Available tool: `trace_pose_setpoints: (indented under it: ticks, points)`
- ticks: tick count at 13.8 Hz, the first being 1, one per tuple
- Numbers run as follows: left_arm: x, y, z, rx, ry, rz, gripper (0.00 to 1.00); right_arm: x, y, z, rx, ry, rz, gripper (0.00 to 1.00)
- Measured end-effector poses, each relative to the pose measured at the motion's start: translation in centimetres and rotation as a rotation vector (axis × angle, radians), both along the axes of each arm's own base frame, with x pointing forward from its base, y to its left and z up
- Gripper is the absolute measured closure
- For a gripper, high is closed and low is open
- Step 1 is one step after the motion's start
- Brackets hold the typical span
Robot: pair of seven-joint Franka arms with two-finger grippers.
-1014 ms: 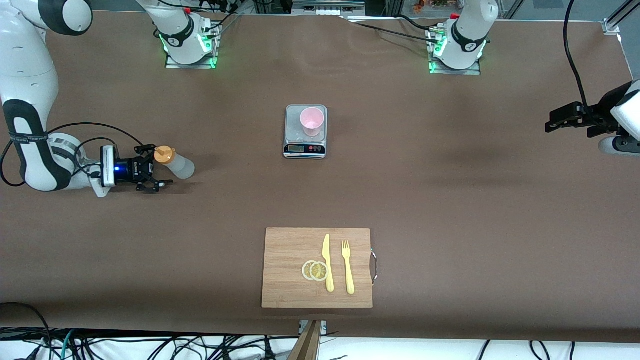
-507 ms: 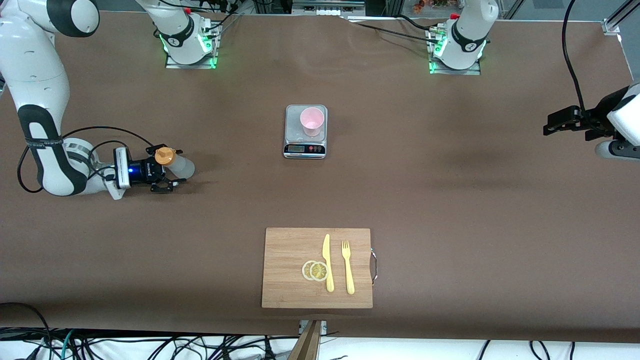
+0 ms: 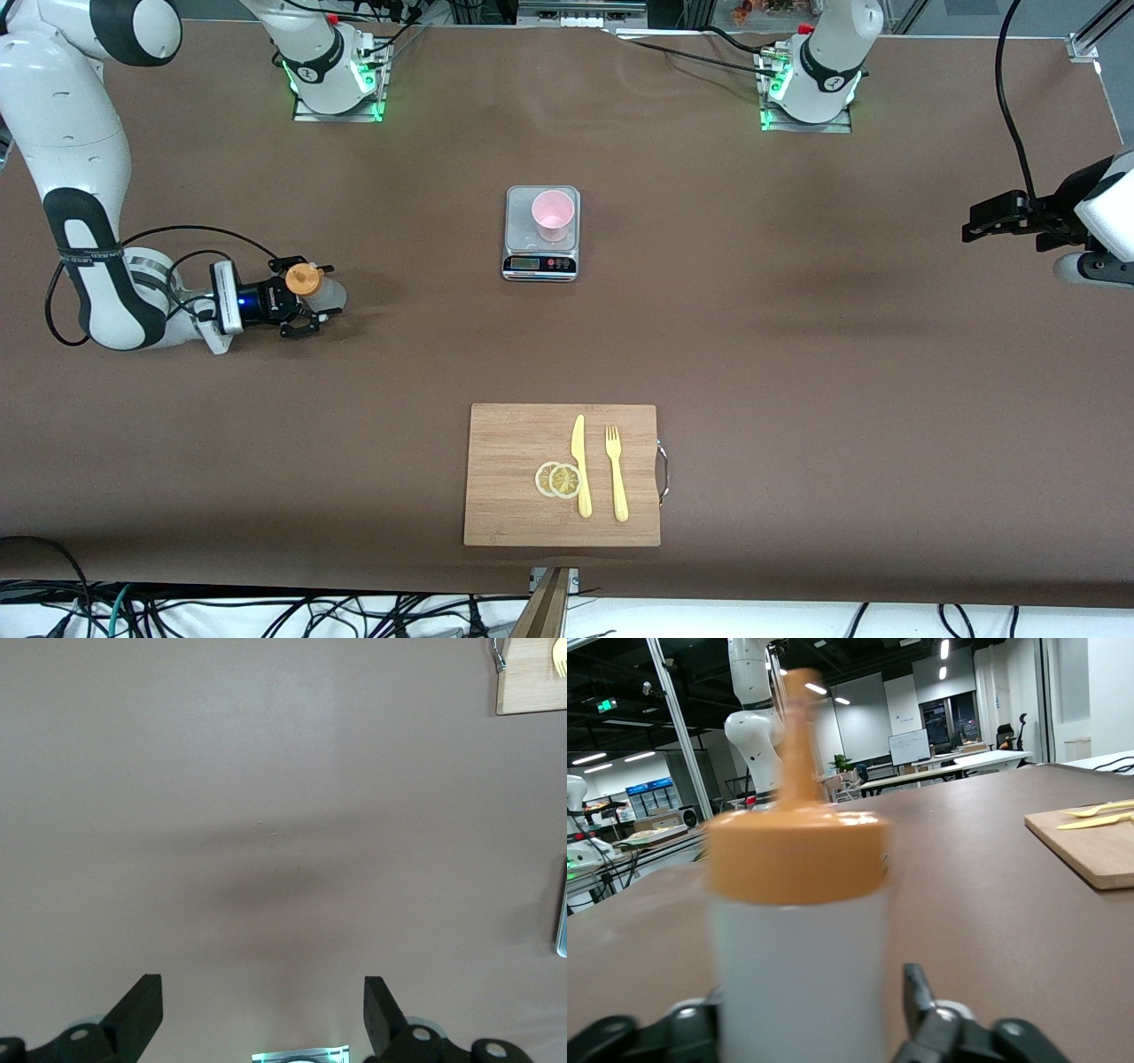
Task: Add sauce to pink cup with both arms
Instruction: 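Lift the sauce bottle with the right gripper over the pink cup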
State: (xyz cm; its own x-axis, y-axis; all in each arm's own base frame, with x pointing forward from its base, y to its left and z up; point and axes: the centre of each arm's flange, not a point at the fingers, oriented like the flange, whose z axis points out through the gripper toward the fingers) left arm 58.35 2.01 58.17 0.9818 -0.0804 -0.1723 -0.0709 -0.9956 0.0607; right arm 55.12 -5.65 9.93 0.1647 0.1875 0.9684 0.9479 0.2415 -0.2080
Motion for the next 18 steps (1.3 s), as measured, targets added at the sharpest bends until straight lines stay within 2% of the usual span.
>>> trace_pose_setpoints:
  ticks: [3,5,9,11,14,18]
  points:
    - [0.0,0.0,0.0,0.0,-0.001,0.0,0.0,0.5,-0.1,0.3,-0.015,-0.014,0.019,0.62]
    - [0.0,0.0,0.0,0.0,-0.001,0.0,0.0,1.4,0.2,1.0,-0.041,-0.022,0.047,0.65]
    - [0.0,0.0,0.0,0.0,-0.001,0.0,0.0,4.5,3.0,4.5,-0.162,0.038,0.148,0.67]
    - [0.0,0.0,0.0,0.0,-0.001,0.0,0.0,6.7,5.5,7.9,-0.291,0.083,0.22,0.75]
    - [0.0,0.0,0.0,0.0,-0.001,0.0,0.0,8.6,10.8,13.6,-0.542,0.126,0.325,0.75]
    - [0.0,0.0,0.0,0.0,-0.001,0.0,0.0,8.2,19.5,18.1,-0.885,0.145,0.42,0.75]
